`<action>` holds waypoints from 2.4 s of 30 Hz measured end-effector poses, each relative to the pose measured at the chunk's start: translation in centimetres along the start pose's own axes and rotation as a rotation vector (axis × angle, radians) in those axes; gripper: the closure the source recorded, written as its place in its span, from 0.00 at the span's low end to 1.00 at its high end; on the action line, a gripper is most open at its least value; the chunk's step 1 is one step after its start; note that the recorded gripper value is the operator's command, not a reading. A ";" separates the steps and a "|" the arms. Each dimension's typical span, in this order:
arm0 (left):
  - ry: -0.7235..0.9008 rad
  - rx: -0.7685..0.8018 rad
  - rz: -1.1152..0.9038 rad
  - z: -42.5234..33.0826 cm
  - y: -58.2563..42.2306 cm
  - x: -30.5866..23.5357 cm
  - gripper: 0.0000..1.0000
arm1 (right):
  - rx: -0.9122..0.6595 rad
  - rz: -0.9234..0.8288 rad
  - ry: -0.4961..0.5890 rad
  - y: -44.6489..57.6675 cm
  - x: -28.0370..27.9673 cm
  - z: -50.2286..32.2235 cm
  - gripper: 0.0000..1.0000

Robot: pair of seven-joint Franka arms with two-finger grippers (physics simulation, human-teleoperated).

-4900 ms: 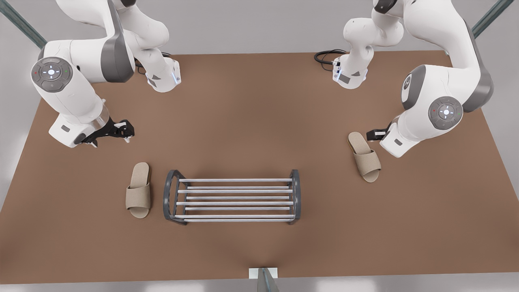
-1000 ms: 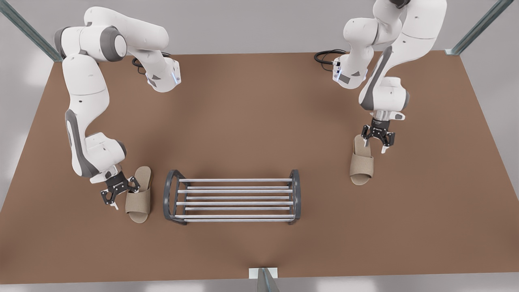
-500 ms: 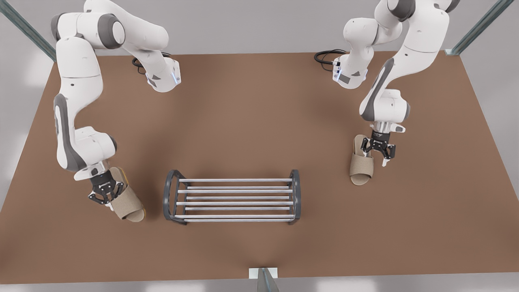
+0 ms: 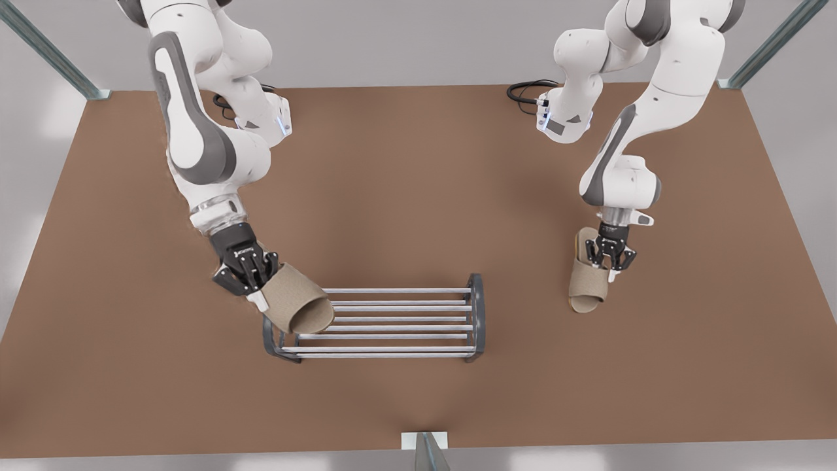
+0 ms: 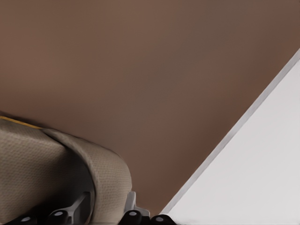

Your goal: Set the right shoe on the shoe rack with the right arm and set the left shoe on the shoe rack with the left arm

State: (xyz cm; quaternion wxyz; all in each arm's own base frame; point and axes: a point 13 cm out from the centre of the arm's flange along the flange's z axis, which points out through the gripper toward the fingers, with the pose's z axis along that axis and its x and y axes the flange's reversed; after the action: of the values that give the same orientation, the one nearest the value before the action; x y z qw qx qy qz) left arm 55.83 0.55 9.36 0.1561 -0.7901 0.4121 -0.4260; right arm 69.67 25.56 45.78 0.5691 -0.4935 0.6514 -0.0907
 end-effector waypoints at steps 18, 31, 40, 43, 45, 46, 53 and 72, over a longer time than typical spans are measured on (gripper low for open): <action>0.223 0.084 -0.027 -0.1 -14.9 26.5 0.79 | -0.035 0.196 0.376 14.5 6.8 7.0 0.79; 0.262 -0.013 -0.049 -1.4 -13.4 35.4 0.79 | -0.029 0.264 0.435 16.9 9.7 8.1 0.79; 0.307 -0.023 -0.038 -3.9 -13.5 40.9 0.79 | -0.043 0.285 0.445 18.6 9.5 7.8 0.00; 0.313 -0.024 -0.039 -4.2 -13.6 41.5 0.79 | -0.046 0.292 0.457 19.1 10.3 8.0 0.00; 0.311 -0.024 -0.040 -4.3 -13.7 41.5 0.79 | -0.048 0.297 0.460 19.3 10.6 8.1 0.00; 0.310 -0.025 -0.040 -4.3 -13.7 41.5 0.79 | -0.047 0.299 0.459 19.2 10.6 8.1 0.00; 0.310 -0.030 -0.041 -4.4 -13.4 41.7 0.79 | -0.046 0.311 0.458 18.8 10.7 7.6 0.00; 0.354 -0.074 0.011 -5.0 -9.3 45.4 0.79 | 0.034 0.292 0.347 8.0 6.5 0.9 0.00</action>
State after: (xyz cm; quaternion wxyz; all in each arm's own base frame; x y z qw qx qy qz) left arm 70.13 -28.78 42.60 0.0544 -0.7058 0.4528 -0.5421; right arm 66.93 25.09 35.77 0.4637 -0.3613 0.8026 -0.1016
